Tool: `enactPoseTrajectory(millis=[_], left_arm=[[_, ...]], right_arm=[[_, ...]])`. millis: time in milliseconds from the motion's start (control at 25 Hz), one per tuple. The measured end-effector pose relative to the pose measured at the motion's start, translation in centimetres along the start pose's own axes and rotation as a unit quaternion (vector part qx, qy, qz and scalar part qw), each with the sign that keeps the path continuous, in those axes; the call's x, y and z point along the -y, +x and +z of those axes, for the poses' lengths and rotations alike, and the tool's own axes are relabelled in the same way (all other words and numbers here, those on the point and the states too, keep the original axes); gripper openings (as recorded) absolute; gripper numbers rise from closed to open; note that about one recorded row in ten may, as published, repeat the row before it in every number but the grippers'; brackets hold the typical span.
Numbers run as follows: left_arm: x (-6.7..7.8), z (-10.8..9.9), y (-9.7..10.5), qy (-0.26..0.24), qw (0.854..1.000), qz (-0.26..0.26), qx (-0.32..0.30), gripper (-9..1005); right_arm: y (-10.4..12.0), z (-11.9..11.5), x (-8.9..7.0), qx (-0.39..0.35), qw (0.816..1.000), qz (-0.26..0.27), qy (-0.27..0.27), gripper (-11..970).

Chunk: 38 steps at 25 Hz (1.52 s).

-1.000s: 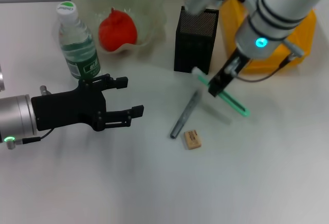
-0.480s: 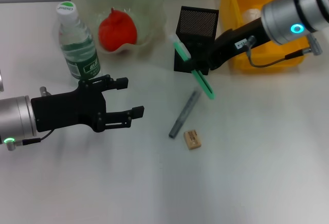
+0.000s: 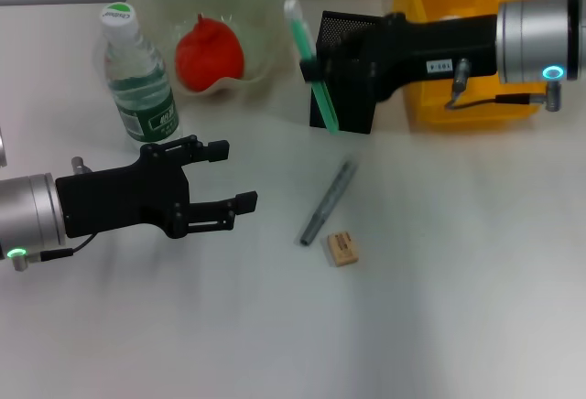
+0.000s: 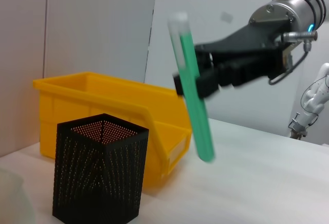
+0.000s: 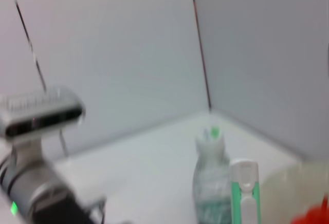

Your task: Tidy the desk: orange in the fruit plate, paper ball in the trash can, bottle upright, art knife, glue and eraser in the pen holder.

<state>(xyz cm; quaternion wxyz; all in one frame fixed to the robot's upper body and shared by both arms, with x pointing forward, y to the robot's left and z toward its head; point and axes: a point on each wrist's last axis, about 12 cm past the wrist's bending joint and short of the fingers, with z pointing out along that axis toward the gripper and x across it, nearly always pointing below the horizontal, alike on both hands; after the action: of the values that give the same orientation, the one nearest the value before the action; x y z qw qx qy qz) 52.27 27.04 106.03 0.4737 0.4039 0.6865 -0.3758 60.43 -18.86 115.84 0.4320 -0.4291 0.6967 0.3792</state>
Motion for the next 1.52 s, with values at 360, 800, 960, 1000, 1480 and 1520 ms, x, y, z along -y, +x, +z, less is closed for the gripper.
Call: enactPoseTrajectory(millis=[360,800,960,1000,1480,1520], left_arm=[[0.0,0.1,-0.2,0.002,1.0,0.002,0.001,841],[-0.1,0.3,-0.3,0.001,1.0,0.01,0.005,841],[-0.1,0.4,-0.3,0.001,1.0,0.01,0.005,841],[-0.1,0.4,-0.3,0.001,1.0,0.01,0.005,841],[0.0,0.5,-0.2,0.002,1.0,0.011,0.008,842],[0.0,0.5,-0.2,0.003,1.0,0.011,0.008,842]], right_arm=[[1.0,-0.2,1.5,0.127,0.99,-0.015,0.066,259],[1.9,0.4,3.1,0.14,0.981,0.005,0.135,281],[2.4,1.1,3.5,0.124,0.981,0.015,0.151,289],[2.6,1.3,3.6,0.12,0.98,0.017,0.155,291],[4.0,1.9,4.0,0.091,0.978,0.016,0.187,314],[4.1,2.0,4.0,0.09,0.978,0.018,0.188,316]])
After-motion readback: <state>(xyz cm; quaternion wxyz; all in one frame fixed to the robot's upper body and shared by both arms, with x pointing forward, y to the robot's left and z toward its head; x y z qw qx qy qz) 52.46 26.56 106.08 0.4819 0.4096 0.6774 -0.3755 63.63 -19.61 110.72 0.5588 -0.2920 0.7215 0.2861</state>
